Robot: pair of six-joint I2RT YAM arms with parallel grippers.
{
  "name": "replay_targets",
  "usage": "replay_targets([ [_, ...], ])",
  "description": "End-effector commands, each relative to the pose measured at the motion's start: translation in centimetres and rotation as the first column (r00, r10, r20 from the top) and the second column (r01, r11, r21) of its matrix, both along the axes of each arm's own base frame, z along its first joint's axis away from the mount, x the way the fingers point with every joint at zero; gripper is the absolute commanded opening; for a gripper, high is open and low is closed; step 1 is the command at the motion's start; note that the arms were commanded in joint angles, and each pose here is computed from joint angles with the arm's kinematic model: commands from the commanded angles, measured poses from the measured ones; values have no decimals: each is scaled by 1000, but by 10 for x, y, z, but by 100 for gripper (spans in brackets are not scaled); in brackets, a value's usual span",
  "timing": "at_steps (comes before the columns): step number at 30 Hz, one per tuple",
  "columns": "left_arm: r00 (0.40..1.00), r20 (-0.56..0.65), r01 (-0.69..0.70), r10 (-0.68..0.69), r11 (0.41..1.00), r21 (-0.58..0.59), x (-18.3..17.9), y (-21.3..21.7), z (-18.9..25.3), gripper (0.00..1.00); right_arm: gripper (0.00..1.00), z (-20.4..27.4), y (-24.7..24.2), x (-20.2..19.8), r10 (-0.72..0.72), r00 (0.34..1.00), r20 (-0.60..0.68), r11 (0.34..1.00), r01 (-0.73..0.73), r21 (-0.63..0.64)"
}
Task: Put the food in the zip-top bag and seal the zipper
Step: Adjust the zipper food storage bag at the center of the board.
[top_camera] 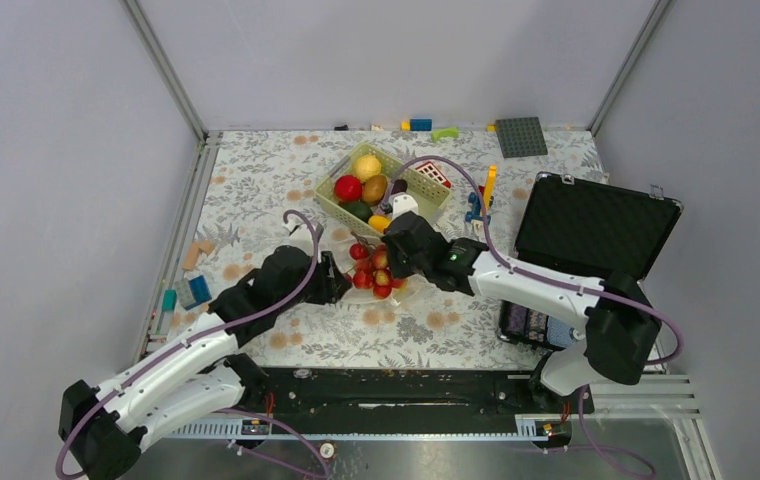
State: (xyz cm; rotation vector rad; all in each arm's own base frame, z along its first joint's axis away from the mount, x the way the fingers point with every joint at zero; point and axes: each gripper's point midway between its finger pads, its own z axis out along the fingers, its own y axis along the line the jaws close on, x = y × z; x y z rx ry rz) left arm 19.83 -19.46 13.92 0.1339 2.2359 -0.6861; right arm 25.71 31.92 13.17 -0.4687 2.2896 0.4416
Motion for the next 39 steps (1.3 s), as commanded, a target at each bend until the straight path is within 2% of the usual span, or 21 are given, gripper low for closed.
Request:
replay_targets([
  [1, 993, -23, -112, 113, 992, 50, 10, 14, 8, 0, 0, 38, -27, 12, -72, 991, 117, 997, 73, -5],
  [9, 996, -9, -93, 92, 996, -9, 21, -5, 44, 0, 0, 101, -12, -27, 117, 989, 92, 980, -130, 149],
  [11, 996, -6, -86, 86, 996, -19, 21, -7, 50, 0, 0, 100, -18, -26, 96, 994, 42, 994, -98, 55],
  [13, 996, -8, -93, 93, 996, -11, 22, -6, 52, 0, 0, 102, -35, -21, 30, 998, 50, 997, -26, -70],
  [17, 985, -9, -174, 175, 983, 66, 27, 12, 43, 0, 0, 110, -57, -26, -12, 998, 62, 992, 20, -125],
  [21, 971, -23, -230, 237, 960, 158, 31, 26, 26, 0, 0, 83, -97, -19, -129, 991, 40, 904, 134, -406],
  [26, 973, -49, -215, 227, 960, 181, 31, 23, 20, 0, 0, 82, -119, -10, -229, 965, 129, 846, 263, -463],
  [28, 979, -55, -186, 196, 970, 157, 31, 15, 22, 0, 0, 84, -118, -8, -236, 962, 138, 835, 273, -477],
  [31, 992, -50, -108, 112, 992, 70, 31, -7, 32, 0, 0, 73, -89, -14, -167, 984, 54, 894, 174, -412],
  [34, 999, -43, -8, 6, 1000, -31, 25, -30, 47, 0, 0, 68, -54, -22, -81, 997, -17, 961, 74, -265],
  [37, 999, -25, 45, -48, 995, -91, 22, -42, 60, 0, 0, 82, -27, -24, -32, 999, -14, 994, 31, -101],
  [39, 999, -15, 49, -50, 994, -99, 23, -43, 65, 0, 0, 95, -21, -21, -33, 999, 14, 999, 33, -39],
])
